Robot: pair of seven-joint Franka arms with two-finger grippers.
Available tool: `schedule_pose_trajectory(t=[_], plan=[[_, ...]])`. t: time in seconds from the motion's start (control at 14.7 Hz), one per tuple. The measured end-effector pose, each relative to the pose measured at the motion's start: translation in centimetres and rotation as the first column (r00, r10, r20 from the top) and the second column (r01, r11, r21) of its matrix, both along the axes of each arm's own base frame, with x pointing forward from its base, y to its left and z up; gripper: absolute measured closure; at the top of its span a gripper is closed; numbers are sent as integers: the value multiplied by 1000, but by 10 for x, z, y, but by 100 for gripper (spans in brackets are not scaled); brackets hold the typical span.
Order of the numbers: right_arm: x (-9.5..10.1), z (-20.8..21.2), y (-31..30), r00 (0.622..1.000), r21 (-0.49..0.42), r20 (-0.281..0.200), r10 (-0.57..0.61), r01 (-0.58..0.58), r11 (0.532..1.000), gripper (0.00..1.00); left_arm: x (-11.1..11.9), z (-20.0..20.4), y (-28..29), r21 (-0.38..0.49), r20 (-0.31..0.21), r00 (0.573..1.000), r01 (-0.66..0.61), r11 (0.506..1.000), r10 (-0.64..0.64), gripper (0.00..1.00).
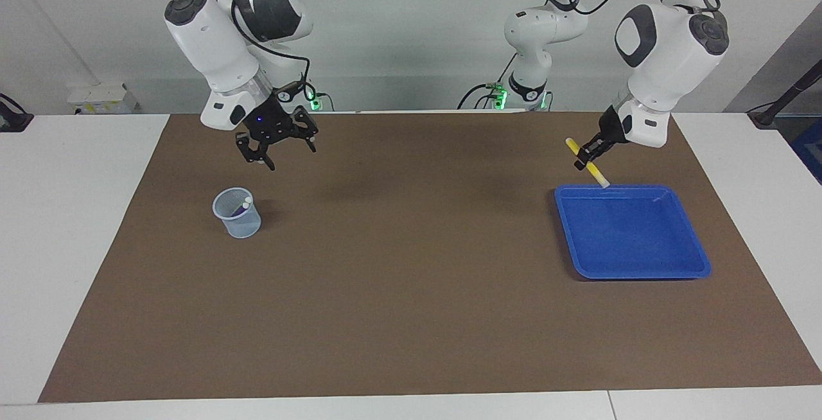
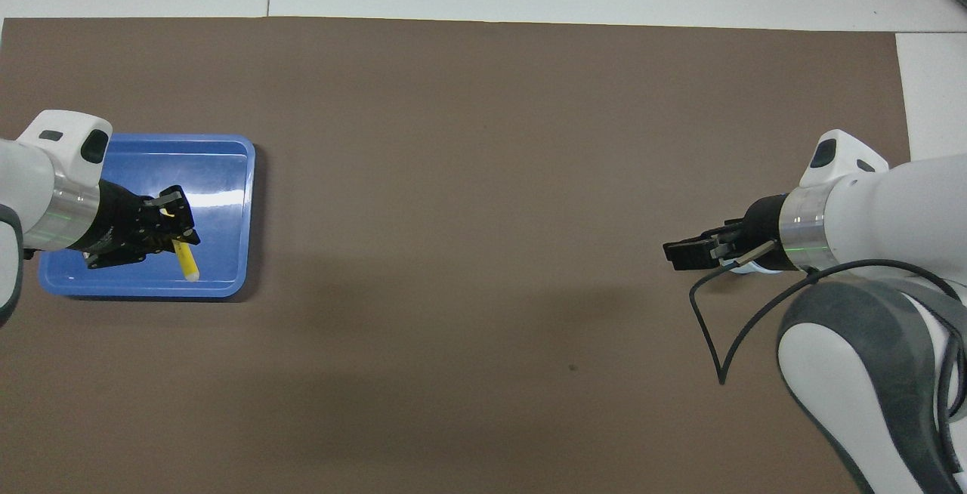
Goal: Right arm passes pens to left for tray arrangement
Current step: 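Carry the yellow pen to the tray with the left gripper, then lay the yellow pen in the tray and open the left gripper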
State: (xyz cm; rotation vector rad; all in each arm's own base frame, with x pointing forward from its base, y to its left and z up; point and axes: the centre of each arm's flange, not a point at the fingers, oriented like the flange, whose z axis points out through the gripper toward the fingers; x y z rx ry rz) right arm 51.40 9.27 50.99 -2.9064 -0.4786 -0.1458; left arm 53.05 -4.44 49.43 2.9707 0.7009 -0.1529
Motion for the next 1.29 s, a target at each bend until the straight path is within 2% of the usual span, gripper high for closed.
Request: schedule_pose_trajectory(t=[0.14, 0.27, 0.54, 0.75, 0.88, 1.16, 1.29], plan=[[1, -2, -9, 1000, -62, 9, 13, -12, 998, 0, 4, -6, 19, 47, 0, 996, 90, 995, -90, 82], [4, -5, -18, 1000, -111, 23, 18, -15, 994, 0, 11, -6, 51, 57, 9, 981, 192, 980, -192, 82], [8, -25, -37, 999, -164, 50, 8, 0, 987, 0, 23, -15, 100, 89, 6, 941, 337, 937, -339, 82], [10, -46, -45, 998, -178, 56, -2, 12, 984, 3, 29, -39, 135, 100, -8, 942, 334, 937, -335, 82], [13, -56, -50, 998, -182, 54, -10, 20, 983, 0, 27, -56, 153, 86, -18, 939, 345, 935, -344, 82], [18, -75, -64, 998, -188, 52, -35, 44, 981, 0, 32, -69, 179, 114, 44, 906, 414, 903, -421, 82], [18, -88, -68, 998, -201, 51, -33, 43, 979, 10, 37, -80, 183, 115, 59, 888, 448, 886, -457, 82]])
